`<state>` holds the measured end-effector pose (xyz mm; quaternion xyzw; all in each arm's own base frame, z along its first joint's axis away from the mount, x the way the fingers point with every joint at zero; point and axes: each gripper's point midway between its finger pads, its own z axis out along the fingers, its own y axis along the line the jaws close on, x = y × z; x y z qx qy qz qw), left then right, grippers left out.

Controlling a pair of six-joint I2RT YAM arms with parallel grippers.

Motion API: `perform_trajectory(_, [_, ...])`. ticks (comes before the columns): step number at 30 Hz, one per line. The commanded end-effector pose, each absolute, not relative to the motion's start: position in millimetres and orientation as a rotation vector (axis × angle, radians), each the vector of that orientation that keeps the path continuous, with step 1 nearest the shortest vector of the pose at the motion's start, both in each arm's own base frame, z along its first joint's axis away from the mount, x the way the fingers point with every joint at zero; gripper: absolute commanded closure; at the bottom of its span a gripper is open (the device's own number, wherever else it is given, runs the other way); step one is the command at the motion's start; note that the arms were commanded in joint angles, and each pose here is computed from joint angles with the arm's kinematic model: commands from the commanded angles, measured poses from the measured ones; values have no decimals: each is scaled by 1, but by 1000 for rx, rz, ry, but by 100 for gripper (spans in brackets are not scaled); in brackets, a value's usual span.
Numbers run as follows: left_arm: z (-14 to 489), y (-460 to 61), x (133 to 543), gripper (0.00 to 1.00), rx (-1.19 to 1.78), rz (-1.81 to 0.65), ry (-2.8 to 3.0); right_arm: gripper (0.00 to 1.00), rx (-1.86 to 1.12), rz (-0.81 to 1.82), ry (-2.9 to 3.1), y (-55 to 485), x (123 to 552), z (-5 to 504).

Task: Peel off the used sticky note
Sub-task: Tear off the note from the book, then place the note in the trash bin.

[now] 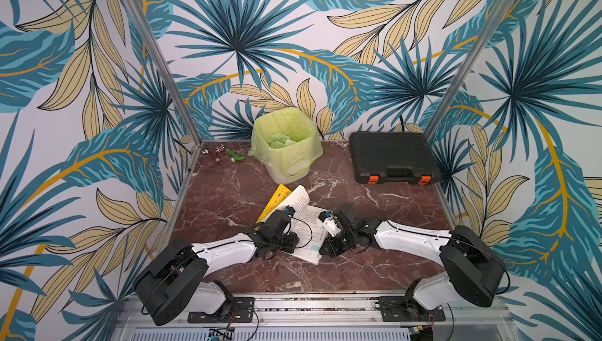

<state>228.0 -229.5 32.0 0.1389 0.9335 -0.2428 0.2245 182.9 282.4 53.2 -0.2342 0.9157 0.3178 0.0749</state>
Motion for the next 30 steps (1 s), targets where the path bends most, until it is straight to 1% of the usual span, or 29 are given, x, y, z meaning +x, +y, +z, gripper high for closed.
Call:
perform_trajectory(1, [10, -212, 226, 77, 342, -566, 2660, 100, -786, 944, 2786, 278, 168, 55])
perform_trajectory(7, [8, -214, 227, 77, 341, -569, 2663, 100, -864, 1024, 2798, 285, 152, 59])
perform_trajectory(10, [7, -214, 226, 77, 343, -568, 2668, 100, -878, 1015, 2821, 285, 150, 55])
perform_trajectory(12, [7, -214, 226, 77, 344, -567, 2671, 100, -934, 1012, 2824, 289, 140, 53])
perform_trajectory(16, [7, -214, 227, 77, 342, -564, 2673, 100, -947, 905, 2778, 283, 153, 63])
perform_trajectory(19, [7, -214, 227, 77, 341, -562, 2674, 100, -834, 804, 2725, 269, 186, 82])
perform_trajectory(23, [8, -214, 227, 77, 336, -566, 2670, 100, -643, 737, 2549, 251, 247, 132])
perform_trajectory(26, [8, -213, 226, 77, 338, -564, 2674, 100, -598, 668, 2393, 250, 286, 182])
perform_trajectory(30, [9, -212, 225, 77, 337, -558, 2673, 100, -583, 646, 2172, 263, 326, 252])
